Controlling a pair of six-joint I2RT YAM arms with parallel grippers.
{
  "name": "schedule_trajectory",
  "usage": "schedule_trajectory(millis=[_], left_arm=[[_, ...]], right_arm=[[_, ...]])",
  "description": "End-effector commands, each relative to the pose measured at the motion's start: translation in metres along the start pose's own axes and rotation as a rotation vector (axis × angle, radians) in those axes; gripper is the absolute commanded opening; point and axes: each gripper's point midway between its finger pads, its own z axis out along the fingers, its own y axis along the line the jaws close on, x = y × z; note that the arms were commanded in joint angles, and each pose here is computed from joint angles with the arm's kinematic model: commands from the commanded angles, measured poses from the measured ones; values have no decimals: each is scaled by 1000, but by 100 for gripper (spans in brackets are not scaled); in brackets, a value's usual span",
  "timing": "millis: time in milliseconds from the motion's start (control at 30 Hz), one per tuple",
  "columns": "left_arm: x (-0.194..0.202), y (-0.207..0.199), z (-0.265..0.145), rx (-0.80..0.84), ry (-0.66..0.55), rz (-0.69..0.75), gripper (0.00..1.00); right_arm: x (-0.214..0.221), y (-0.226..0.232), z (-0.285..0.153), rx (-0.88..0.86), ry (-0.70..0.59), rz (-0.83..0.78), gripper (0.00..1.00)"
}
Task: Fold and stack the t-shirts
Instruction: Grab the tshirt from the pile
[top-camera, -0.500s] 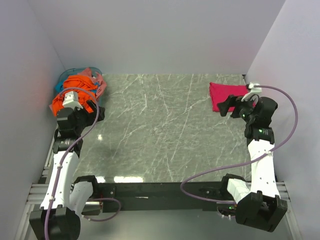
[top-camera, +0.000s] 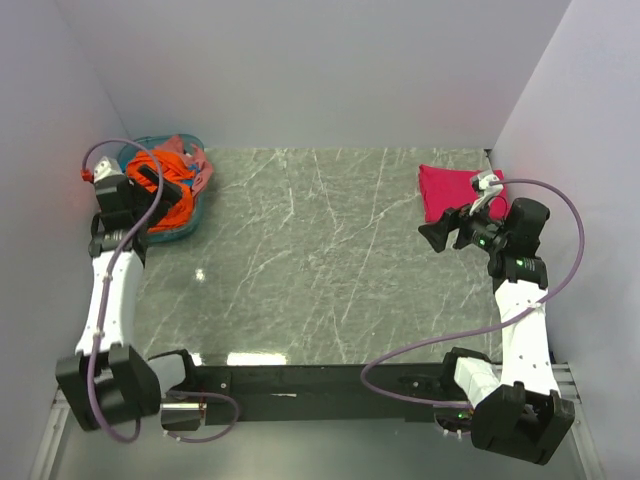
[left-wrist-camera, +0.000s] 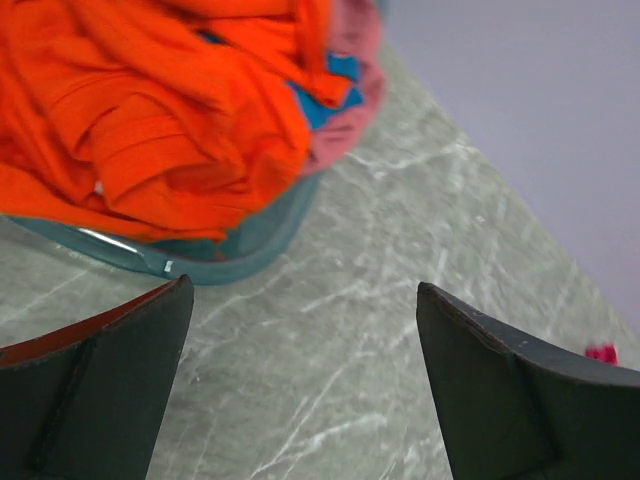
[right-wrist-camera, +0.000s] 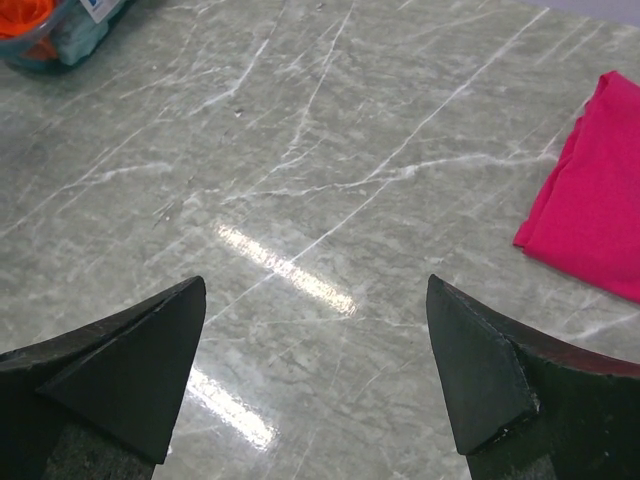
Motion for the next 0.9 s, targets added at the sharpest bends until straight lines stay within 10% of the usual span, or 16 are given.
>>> schedule_trajectory(millis=[0,733,867], left_arm=[[-10,23,20,-175,-7,-111,99],[-23,67,130,-447,113,-51,77],[-24,69,141,-451,110,-53,57]], right_arm=[[-9,4,-2,-18,-11,-6,96],[-7,5,1,-29,2,20,95],[-8,6,1,-33,-3,22,95]])
